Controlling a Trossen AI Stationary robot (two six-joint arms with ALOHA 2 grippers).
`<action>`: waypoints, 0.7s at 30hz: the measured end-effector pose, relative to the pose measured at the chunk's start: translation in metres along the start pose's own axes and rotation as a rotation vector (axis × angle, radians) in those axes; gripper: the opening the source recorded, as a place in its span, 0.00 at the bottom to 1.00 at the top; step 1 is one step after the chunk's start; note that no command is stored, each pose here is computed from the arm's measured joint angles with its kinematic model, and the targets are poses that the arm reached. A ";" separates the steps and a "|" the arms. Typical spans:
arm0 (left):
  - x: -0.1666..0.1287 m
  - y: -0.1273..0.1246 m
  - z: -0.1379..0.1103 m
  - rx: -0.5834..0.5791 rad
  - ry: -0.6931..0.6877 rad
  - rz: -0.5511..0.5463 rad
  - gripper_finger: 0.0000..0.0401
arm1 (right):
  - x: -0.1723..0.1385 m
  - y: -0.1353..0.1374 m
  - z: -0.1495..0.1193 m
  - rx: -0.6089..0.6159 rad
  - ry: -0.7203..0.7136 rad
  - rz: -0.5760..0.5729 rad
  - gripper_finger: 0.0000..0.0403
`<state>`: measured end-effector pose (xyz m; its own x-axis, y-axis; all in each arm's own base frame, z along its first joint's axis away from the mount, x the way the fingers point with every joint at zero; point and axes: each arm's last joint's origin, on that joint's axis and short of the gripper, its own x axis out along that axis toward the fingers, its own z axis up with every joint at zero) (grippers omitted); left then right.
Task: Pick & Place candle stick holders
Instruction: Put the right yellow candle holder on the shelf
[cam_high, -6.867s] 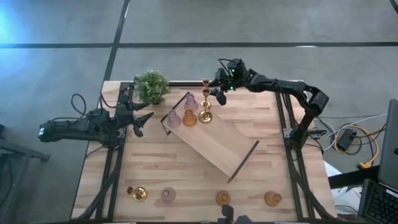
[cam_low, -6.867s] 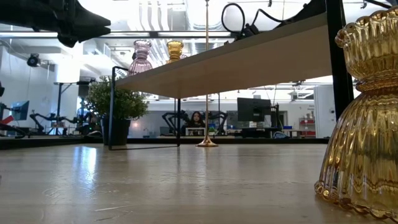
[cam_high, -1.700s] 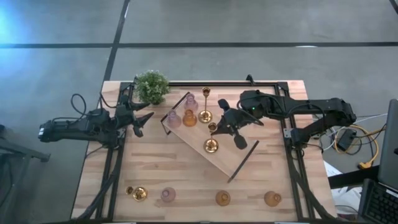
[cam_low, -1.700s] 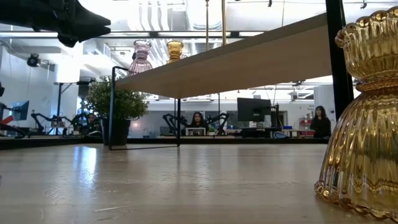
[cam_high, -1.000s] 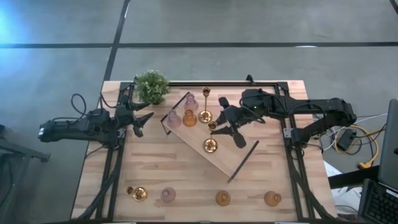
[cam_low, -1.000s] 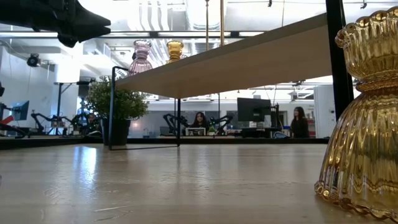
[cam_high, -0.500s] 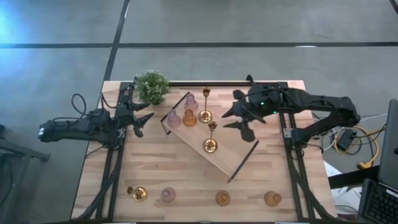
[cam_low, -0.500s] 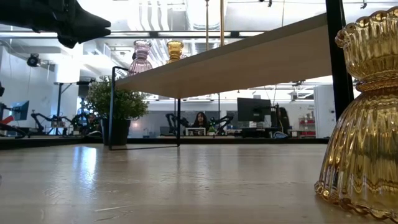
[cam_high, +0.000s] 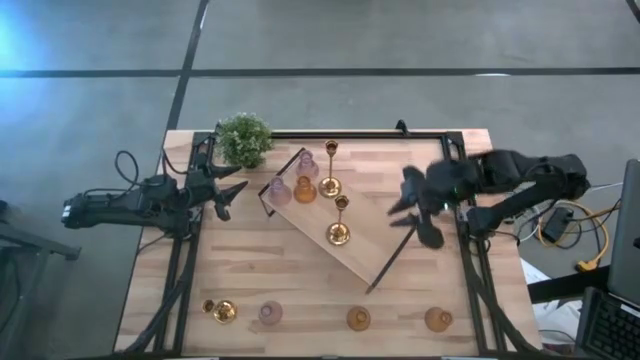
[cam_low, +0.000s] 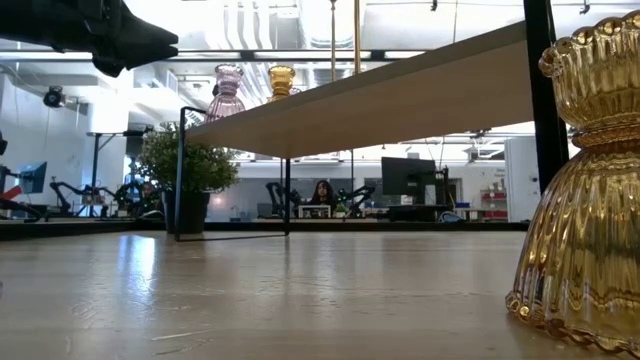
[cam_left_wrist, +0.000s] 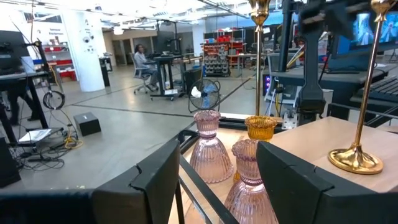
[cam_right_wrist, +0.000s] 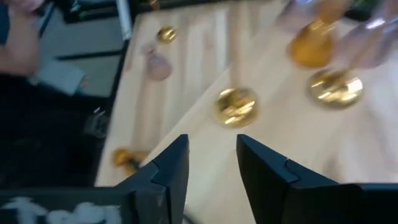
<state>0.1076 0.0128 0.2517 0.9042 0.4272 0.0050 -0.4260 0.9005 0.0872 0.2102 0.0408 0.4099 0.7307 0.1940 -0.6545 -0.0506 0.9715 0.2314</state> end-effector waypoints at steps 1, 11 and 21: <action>0.000 0.000 0.000 0.004 0.000 0.000 0.54 | 0.004 0.007 -0.003 0.003 0.018 0.007 0.30; 0.000 0.000 0.001 0.005 -0.014 0.006 0.54 | 0.021 0.067 -0.063 0.293 0.295 -0.149 0.26; 0.000 0.001 0.008 0.021 -0.072 0.013 0.54 | 0.024 0.096 -0.113 0.572 0.353 -0.254 0.26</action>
<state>0.1072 0.0130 0.2593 0.8989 0.4310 0.0783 -0.4375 0.8928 0.1076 0.1462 0.1537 0.3345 0.4042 0.0977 -0.9094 0.5267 0.7880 0.3188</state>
